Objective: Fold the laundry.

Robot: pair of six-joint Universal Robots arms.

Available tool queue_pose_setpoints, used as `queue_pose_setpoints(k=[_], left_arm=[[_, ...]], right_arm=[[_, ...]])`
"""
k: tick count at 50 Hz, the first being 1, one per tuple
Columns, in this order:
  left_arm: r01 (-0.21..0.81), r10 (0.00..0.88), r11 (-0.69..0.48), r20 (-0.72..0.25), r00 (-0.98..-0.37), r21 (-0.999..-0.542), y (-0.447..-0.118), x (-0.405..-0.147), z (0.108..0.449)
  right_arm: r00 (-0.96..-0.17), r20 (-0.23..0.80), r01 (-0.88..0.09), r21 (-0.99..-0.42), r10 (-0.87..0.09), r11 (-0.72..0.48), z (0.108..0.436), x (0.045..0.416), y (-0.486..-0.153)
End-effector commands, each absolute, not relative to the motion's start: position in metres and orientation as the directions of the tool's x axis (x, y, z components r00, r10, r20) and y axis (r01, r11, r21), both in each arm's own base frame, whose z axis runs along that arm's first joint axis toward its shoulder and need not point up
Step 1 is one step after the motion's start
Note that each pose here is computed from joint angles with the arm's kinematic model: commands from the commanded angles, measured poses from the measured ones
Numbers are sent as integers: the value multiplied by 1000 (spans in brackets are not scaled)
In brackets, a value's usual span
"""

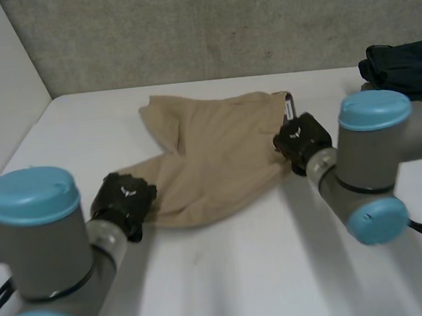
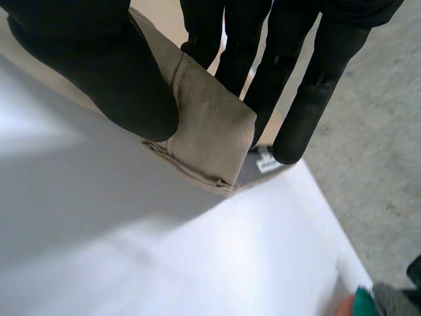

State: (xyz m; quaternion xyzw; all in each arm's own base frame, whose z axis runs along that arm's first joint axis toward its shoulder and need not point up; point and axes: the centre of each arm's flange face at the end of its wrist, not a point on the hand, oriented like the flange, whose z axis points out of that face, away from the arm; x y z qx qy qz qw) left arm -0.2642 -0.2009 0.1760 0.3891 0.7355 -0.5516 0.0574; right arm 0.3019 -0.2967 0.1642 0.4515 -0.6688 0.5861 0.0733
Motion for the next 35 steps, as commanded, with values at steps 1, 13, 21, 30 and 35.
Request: queue_pose_setpoints(k=[1, 13, 21, 30, 35], left_arm=[[695, 538, 45, -569, -622, -717, -151, -241, 219], [895, 804, -93, -562, -191, -437, -55, -221, 214], [831, 685, -87, -639, -351, -550, -123, -250, 205], [776, 606, -153, -678, -416, -612, -153, -267, 230], [730, 600, -194, -667, -441, -656, -196, -286, 217]], right_arm=[[-516, 632, -753, -656, -579, -46, 193, 269, -236], [-203, 598, -919, -389, -775, -59, 195, 220, -138], [-293, 618, -884, -465, -730, -39, 179, 231, -159], [-298, 600, -887, -462, -743, -17, 162, 231, -162], [-301, 604, -885, -466, -738, -21, 160, 231, -162]])
